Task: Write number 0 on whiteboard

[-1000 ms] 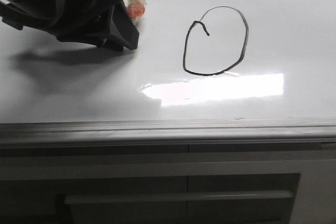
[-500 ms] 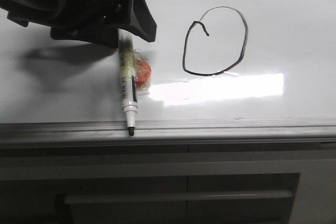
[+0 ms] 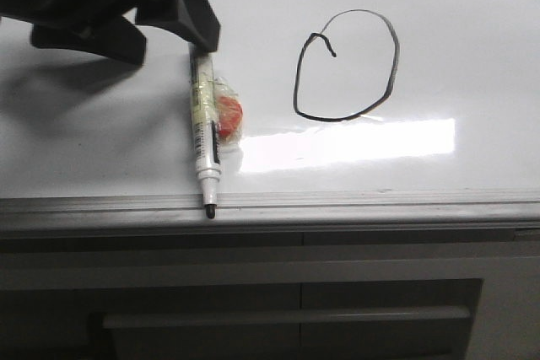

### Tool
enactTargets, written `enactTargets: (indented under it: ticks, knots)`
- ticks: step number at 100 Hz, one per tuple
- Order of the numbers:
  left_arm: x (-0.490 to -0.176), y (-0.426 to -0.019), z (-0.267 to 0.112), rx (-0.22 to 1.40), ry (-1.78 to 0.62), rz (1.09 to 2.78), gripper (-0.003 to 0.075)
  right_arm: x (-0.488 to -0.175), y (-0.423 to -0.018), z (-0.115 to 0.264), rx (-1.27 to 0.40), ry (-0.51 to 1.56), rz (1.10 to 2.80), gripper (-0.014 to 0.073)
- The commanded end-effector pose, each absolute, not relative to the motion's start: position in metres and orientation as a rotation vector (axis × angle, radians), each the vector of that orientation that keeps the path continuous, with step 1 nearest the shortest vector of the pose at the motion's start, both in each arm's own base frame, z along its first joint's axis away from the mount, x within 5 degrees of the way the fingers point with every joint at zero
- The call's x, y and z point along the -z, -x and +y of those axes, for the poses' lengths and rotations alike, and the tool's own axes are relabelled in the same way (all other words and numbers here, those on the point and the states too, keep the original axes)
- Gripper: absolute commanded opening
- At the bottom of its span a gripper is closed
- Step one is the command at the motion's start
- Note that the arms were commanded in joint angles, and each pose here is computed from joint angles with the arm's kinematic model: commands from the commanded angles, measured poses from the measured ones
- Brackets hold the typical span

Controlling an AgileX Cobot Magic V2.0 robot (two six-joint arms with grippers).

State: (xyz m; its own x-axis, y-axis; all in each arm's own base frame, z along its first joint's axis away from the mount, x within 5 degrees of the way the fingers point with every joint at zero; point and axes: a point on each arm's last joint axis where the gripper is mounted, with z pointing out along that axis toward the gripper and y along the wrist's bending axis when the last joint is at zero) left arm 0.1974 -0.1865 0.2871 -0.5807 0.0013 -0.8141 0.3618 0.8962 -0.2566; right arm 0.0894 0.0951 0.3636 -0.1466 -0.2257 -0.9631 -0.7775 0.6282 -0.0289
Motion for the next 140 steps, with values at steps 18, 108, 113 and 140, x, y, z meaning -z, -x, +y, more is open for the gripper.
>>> enactTargets:
  ticks: [18, 108, 113, 140]
  knots:
    - [-0.352, -0.172, -0.156, 0.587, -0.261, 1.884, 0.0437, -0.384, -0.095, 0.091, -0.554, 0.726, 1.558, -0.0069]
    - [-0.314, -0.074, -0.045, 0.632, -0.26, 1.601, -0.002, -0.284, -0.049, 0.03, -0.243, 0.56, 1.327, -0.0069]
    - [-0.314, -0.073, -0.045, 0.633, -0.259, 1.599, -0.002, -0.284, -0.048, 0.03, -0.243, 0.558, 1.323, -0.0069]
    - [-0.313, -0.073, -0.045, 0.633, -0.259, 1.599, -0.002, -0.285, -0.049, 0.03, -0.241, 0.551, 1.313, -0.0069]
